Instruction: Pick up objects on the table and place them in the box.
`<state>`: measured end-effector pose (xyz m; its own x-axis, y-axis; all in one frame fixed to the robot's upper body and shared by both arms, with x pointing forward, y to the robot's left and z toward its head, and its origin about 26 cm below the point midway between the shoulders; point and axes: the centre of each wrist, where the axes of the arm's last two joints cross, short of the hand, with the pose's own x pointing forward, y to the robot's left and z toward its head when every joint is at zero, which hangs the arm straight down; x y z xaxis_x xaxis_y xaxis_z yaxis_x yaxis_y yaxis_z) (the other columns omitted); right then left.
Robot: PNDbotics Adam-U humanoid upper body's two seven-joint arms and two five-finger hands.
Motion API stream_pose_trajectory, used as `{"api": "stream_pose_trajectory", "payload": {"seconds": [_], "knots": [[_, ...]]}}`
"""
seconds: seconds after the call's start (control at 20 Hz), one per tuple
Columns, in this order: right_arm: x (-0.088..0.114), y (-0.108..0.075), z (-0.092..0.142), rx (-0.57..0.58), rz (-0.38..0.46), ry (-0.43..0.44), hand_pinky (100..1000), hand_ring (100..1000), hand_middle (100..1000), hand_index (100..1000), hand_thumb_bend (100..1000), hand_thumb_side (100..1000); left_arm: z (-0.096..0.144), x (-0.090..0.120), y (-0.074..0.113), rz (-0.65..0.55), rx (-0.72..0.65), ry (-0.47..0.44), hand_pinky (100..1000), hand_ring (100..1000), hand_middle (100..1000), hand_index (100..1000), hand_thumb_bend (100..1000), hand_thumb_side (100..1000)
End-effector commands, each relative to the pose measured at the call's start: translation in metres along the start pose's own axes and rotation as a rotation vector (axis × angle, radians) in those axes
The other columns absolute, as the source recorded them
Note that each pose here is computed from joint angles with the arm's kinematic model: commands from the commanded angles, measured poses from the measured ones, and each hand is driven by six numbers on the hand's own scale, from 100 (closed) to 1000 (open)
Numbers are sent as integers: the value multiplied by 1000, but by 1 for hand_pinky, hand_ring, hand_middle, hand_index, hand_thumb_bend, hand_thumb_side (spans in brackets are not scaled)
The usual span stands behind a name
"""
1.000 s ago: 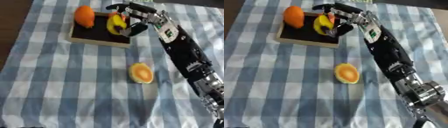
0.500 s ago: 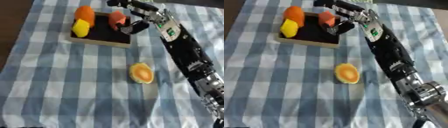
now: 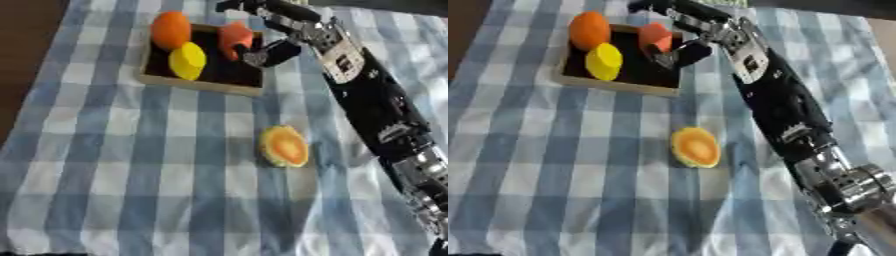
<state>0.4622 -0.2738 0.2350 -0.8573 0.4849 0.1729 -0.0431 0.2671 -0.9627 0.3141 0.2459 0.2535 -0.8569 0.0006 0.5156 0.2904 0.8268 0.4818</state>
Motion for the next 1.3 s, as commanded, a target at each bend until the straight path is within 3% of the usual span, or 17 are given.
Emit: {"api": "stream_pose_trajectory", "payload": {"seconds": [0.05,0.1,0.2,0.4,0.55,0.85,1.15,1.3], "knots": [[12,-37,11,68,121,-153,1000,1000,715,1000,100,266,-2,7,4,-27,0,-20,682,786,735,829,100,642],[16,-44,18,41,121,-158,1000,1000,630,995,100,276,-2,7,5,-31,2,-18,682,786,735,829,100,643],[23,-57,31,-4,120,-163,999,1000,581,981,100,289,0,7,6,-39,6,-13,682,787,736,830,100,644],[44,-76,57,-37,147,-182,985,1000,604,977,100,254,2,7,8,-54,11,-1,681,787,736,830,100,646],[63,-79,72,-7,172,-210,976,1000,645,977,100,224,3,7,9,-62,16,3,681,788,737,830,100,650],[97,-61,93,80,213,-260,971,1000,697,975,100,206,3,8,12,-78,34,-6,682,789,738,830,100,656],[134,-42,96,129,271,-326,955,1000,788,970,100,198,6,8,14,-95,49,-1,680,789,738,830,100,661],[138,-28,95,173,297,-355,957,1000,816,966,100,200,6,8,14,-97,49,1,679,789,737,829,100,660]]}}
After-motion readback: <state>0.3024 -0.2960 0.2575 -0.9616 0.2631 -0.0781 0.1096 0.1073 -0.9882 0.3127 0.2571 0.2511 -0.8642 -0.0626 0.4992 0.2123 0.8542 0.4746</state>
